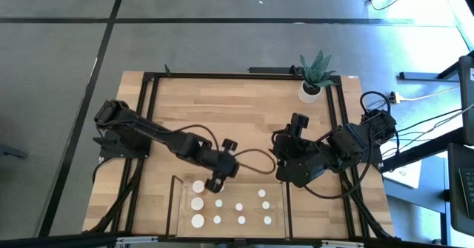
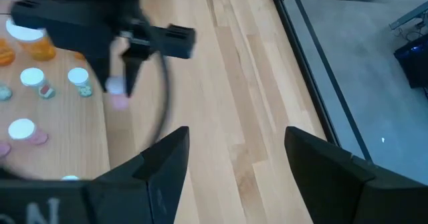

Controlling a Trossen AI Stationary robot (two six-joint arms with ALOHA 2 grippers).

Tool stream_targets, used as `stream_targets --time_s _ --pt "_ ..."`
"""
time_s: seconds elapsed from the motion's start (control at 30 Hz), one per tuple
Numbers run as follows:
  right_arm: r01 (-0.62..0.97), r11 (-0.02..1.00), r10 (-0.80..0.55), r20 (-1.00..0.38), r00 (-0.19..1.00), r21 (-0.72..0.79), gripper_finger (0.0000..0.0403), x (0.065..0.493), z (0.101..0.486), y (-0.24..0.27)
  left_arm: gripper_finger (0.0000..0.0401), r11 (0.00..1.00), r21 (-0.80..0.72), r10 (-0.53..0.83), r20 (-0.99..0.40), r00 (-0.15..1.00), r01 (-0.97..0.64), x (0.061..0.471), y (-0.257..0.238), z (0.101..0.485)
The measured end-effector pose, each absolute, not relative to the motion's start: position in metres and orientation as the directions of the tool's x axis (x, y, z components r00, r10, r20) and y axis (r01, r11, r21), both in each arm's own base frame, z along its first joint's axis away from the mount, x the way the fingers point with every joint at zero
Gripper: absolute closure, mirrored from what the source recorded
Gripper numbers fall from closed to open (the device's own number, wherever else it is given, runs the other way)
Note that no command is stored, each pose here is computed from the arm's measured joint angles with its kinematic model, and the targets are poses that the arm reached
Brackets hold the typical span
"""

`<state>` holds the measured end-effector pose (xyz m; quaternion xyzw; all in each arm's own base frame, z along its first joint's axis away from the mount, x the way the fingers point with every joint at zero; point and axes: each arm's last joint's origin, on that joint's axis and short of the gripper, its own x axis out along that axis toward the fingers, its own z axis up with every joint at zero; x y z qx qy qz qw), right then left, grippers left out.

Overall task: Pick and place medicine bottles onto shelf by color
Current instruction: Put the pink pill bottle on the shelf aligned with the other pink pill bottle

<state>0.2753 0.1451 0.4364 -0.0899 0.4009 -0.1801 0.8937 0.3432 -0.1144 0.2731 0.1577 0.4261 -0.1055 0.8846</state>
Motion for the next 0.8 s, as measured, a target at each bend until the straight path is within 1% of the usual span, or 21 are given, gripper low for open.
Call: stream_targets --time_s 0.2,0.4,0.57,0.67,0.8 --pt "0.250 0.919 -0.394 -0.684 0.614 -0.304 0.0156 0.275 0.436 0.145 0.0305 0.910 0.189 -0.094 -0.773 0.628 0.368 0.338 -0.134 0.275" --pt "0.253 0.920 -0.392 -0.682 0.617 -0.299 0.0156 0.276 0.437 0.145 0.0305 0.903 0.189 -0.133 -0.732 0.668 0.386 0.344 -0.149 0.271" --pt "0.253 0.920 -0.392 -0.682 0.617 -0.299 0.0156 0.276 0.437 0.145 0.0305 0.899 0.187 -0.142 -0.731 0.668 0.396 0.348 -0.155 0.264" --pt "0.253 0.920 -0.392 -0.682 0.617 -0.299 0.0156 0.276 0.437 0.145 0.0305 0.893 0.159 -0.180 -0.731 0.659 0.420 0.352 -0.158 0.259" --pt "0.254 0.920 -0.392 -0.683 0.617 -0.299 0.0156 0.276 0.437 0.145 0.0305 0.890 0.155 -0.172 -0.756 0.631 0.428 0.356 -0.159 0.247"
